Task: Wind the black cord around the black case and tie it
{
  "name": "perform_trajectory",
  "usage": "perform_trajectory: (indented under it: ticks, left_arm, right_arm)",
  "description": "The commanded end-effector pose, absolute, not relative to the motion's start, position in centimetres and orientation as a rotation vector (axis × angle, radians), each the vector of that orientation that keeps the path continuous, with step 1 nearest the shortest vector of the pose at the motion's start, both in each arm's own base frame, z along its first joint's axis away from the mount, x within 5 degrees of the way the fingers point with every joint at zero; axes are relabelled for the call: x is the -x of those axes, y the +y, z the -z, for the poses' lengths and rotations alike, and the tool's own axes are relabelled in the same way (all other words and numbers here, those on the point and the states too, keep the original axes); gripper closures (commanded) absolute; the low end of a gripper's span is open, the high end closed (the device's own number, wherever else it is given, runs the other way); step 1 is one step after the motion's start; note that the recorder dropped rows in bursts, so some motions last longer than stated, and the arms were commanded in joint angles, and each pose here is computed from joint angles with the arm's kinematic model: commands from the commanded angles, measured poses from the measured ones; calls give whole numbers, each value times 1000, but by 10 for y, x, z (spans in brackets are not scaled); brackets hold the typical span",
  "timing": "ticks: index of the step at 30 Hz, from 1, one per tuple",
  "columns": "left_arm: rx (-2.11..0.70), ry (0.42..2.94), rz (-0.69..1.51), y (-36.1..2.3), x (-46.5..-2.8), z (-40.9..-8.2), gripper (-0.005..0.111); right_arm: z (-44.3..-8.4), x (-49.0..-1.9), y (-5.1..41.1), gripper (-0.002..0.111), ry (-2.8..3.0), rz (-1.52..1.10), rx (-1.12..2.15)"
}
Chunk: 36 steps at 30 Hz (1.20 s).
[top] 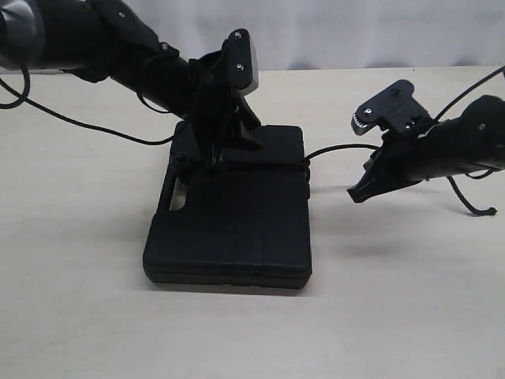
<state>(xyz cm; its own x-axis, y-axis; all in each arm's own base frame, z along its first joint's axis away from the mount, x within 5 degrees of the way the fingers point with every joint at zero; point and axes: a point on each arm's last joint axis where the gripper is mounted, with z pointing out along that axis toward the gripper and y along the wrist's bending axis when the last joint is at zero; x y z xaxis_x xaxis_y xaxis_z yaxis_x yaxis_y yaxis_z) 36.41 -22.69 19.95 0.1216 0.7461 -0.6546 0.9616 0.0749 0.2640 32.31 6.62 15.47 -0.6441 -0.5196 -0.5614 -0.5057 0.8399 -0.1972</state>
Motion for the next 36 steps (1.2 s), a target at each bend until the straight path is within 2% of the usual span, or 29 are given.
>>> perform_trajectory:
  ticks: [1,8,14,25,29,36]
  left_arm:
    - [-1566,1702,377,-228,-371,-207,72]
    - [-1555,1706,355,-227,-373,-207,72]
    - [-1530,1723,350,-227,-375,-207,72]
    - [-1536,1722,345,-226,-374,-206,72]
    - [-1535,1724,346,-226,-374,-206,72]
    - [-1424,1780,298,-224,-381,-208,72]
  right_arm:
    - [-139,-335,69,104,2426,20,763]
    - [-112,-350,74,104,2480,-7,705]
    - [-98,-347,108,104,2512,-79,881]
    - [-107,-347,160,104,2418,-139,998]
    - [-107,-355,165,104,2383,-139,847]
    - [-112,-356,172,104,2321,-111,866]
